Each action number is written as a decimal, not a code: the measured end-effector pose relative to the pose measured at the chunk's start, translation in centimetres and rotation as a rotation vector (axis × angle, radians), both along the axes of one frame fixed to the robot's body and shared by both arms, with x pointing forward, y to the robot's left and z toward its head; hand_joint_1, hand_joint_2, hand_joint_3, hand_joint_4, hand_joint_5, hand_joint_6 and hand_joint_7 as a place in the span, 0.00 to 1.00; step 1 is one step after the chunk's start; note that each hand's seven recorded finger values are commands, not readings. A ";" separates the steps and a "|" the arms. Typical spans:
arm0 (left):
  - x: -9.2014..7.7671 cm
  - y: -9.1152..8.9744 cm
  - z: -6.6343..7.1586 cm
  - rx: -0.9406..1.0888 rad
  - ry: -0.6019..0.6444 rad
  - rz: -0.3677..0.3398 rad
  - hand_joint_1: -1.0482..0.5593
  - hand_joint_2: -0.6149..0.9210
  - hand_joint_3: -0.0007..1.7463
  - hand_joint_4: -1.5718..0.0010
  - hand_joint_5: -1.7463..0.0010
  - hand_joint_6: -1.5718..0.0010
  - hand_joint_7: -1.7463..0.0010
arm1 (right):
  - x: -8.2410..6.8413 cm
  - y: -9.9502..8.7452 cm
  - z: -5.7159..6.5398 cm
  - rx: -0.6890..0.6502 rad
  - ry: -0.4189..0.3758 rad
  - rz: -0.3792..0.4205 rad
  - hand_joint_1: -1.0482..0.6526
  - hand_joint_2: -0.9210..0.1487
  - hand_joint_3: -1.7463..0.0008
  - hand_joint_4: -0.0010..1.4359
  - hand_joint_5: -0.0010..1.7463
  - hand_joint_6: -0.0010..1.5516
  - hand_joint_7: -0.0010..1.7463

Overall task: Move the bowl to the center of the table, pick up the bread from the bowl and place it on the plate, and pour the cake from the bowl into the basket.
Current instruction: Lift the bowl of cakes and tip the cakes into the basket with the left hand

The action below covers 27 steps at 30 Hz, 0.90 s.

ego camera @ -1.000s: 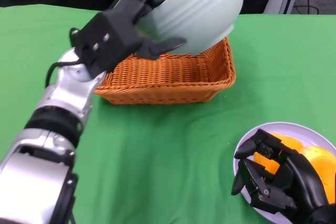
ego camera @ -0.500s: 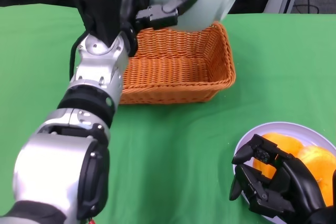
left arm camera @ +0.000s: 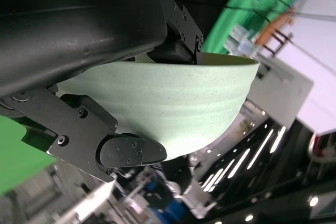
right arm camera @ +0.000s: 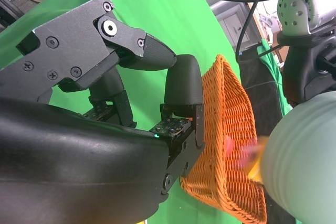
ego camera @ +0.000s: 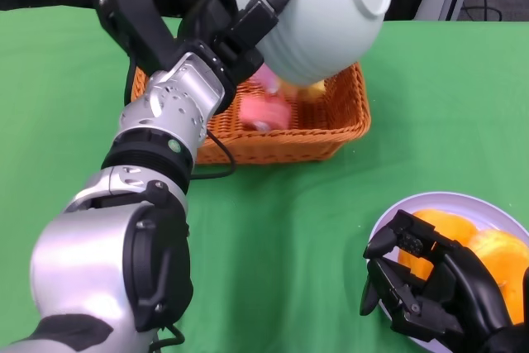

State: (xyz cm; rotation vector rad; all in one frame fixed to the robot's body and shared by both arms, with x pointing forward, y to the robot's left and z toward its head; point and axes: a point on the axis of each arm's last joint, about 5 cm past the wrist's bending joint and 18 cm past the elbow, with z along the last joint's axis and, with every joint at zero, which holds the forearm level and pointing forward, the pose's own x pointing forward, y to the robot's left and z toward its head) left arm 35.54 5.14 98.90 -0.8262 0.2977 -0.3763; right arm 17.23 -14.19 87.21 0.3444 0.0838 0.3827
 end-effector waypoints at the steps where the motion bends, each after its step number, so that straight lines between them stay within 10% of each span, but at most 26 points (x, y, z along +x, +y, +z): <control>1: 0.0 0.0 0.0 -0.019 0.022 0.004 0.54 1.00 0.31 0.51 0.00 0.61 0.10 | 0.0 0.0 0.0 0.001 -0.003 -0.001 0.46 0.30 0.46 0.45 1.00 0.34 0.90; 27: 0.1 0.6 0.1 -0.115 0.256 0.063 0.55 1.00 0.34 0.51 0.00 0.63 0.01 | 0.0 0.0 -0.1 -0.002 -0.011 -0.003 0.45 0.31 0.46 0.45 1.00 0.34 0.90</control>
